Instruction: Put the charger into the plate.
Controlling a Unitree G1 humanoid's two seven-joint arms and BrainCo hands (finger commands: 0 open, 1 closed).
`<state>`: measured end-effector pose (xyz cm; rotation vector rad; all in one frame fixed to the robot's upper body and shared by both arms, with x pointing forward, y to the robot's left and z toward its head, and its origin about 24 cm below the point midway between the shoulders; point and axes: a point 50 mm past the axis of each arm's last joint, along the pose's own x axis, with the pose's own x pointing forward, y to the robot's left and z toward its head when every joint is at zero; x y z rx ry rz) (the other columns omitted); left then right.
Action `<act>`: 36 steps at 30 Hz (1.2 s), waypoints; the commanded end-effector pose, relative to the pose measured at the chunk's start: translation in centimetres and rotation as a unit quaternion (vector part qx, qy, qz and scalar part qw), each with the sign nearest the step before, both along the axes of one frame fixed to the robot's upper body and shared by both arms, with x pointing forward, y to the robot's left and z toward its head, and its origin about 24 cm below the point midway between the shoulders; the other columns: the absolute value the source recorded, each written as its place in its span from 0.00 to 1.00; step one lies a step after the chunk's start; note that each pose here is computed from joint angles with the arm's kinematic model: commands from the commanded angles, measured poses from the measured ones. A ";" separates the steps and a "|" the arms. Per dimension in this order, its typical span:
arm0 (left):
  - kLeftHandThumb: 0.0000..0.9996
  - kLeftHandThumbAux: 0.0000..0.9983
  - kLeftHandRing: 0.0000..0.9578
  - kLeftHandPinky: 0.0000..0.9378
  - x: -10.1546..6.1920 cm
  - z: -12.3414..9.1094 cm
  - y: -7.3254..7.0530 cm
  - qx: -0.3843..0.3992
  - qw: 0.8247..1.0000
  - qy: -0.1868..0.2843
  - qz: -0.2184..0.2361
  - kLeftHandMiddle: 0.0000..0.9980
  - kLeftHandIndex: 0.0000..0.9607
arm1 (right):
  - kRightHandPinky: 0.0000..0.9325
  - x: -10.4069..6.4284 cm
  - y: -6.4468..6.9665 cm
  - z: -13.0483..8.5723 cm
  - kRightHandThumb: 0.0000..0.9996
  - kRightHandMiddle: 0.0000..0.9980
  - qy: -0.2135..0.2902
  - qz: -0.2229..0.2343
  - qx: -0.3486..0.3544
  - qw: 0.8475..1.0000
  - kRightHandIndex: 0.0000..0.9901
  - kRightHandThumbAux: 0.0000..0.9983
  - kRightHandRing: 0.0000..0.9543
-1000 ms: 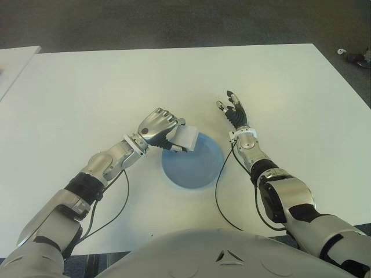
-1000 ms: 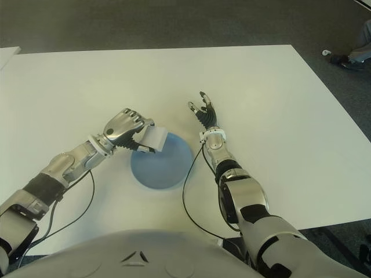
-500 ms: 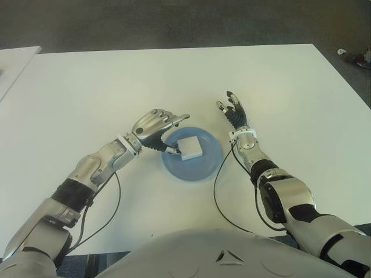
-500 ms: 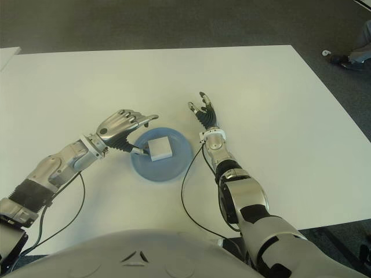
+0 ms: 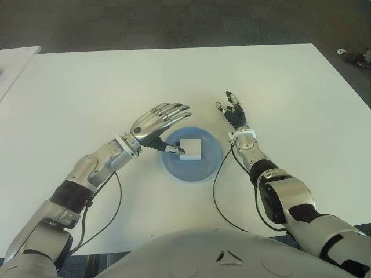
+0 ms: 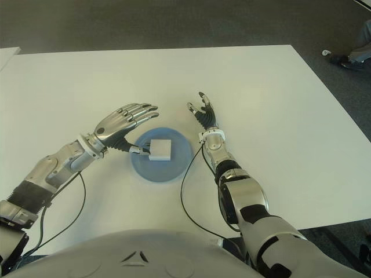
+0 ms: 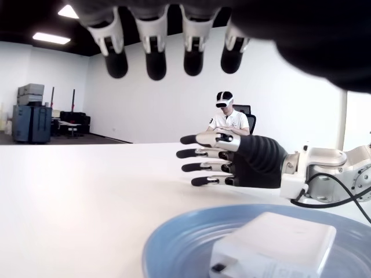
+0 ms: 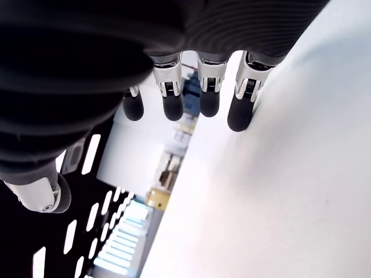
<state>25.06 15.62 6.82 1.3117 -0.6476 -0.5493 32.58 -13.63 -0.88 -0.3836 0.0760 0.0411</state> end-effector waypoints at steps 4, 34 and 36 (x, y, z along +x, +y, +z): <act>0.16 0.21 0.00 0.00 -0.2 -0.1 0.2 0.006 1.000 0.003 0.006 0.00 0.00 | 0.08 -2.7 0.0 -3.8 0.06 0.00 0.093 0.001 -0.025 0.995 0.00 0.47 0.00; 0.01 0.55 0.00 0.00 4.5 -5.9 6.8 -0.579 0.742 0.257 0.220 0.00 0.00 | 0.04 -3.0 0.1 -4.0 0.06 0.00 0.081 0.007 -0.058 0.995 0.00 0.51 0.00; 0.01 0.54 0.00 0.00 4.2 -6.6 6.9 -0.593 0.726 0.265 0.227 0.00 0.00 | 0.03 -3.1 0.1 -4.0 0.06 0.00 0.082 0.007 -0.053 0.995 0.00 0.50 0.00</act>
